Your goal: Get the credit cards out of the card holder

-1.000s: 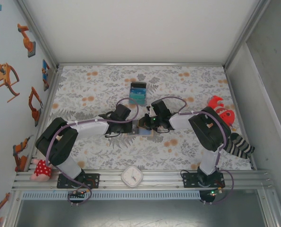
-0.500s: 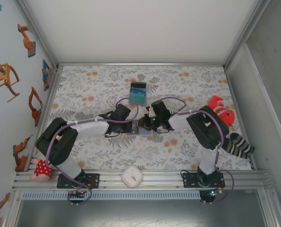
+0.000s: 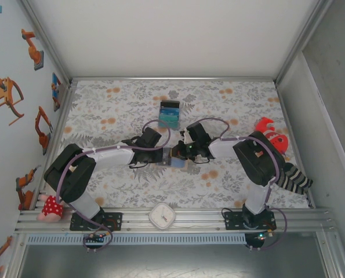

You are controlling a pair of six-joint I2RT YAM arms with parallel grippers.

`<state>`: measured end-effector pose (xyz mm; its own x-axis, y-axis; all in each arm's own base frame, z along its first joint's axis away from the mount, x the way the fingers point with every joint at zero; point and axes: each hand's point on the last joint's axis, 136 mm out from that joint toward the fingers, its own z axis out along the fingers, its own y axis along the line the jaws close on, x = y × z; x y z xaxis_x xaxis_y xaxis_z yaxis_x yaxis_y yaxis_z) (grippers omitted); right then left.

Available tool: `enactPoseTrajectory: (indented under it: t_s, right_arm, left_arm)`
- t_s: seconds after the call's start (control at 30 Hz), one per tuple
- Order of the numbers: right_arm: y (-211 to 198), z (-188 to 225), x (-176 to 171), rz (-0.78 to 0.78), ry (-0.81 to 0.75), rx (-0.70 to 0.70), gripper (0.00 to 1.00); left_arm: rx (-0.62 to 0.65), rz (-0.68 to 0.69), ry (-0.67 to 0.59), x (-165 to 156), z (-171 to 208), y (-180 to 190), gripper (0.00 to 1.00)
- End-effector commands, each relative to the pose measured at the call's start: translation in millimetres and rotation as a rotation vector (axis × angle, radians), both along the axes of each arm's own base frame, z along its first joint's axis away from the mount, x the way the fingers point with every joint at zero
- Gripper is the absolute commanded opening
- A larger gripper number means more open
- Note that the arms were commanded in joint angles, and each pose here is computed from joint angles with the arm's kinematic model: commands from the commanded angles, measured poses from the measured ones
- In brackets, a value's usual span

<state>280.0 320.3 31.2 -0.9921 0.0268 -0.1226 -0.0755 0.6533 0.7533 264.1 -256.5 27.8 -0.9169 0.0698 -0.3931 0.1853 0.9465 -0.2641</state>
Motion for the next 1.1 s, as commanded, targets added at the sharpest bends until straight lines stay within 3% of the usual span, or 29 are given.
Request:
enactPoseTrajectory:
  t_s: [0.0, 0.3, 0.67, 0.8, 1.07]
  right_arm:
    - [-6.8, 8.7, -1.1, 0.011, -0.022, -0.003, 0.0]
    - [-14.1, 10.8, 0.3, -0.009, -0.015, -0.015, 0.0]
    - [-16.6, 15.2, 2.2, -0.011, -0.022, -0.031, 0.0]
    - [-14.9, 16.2, 3.2, -0.009, -0.018, -0.026, 0.0]
    - [-20.9, 14.8, 2.3, -0.019, -0.014, -0.032, 0.0]
  left_arm:
    - [0.051, 0.01, 0.053, -9.0, -12.1, 9.2, 0.05]
    - [0.035, 0.011, 0.037, -7.4, -3.0, 8.0, 0.07]
    - [-0.051, -0.04, -0.086, 8.2, 47.4, -12.4, 0.25]
    - [-0.078, -0.079, -0.081, 10.6, 45.7, -25.0, 0.24]
    - [-0.09, -0.145, -0.001, 4.7, 20.9, -43.5, 0.13]
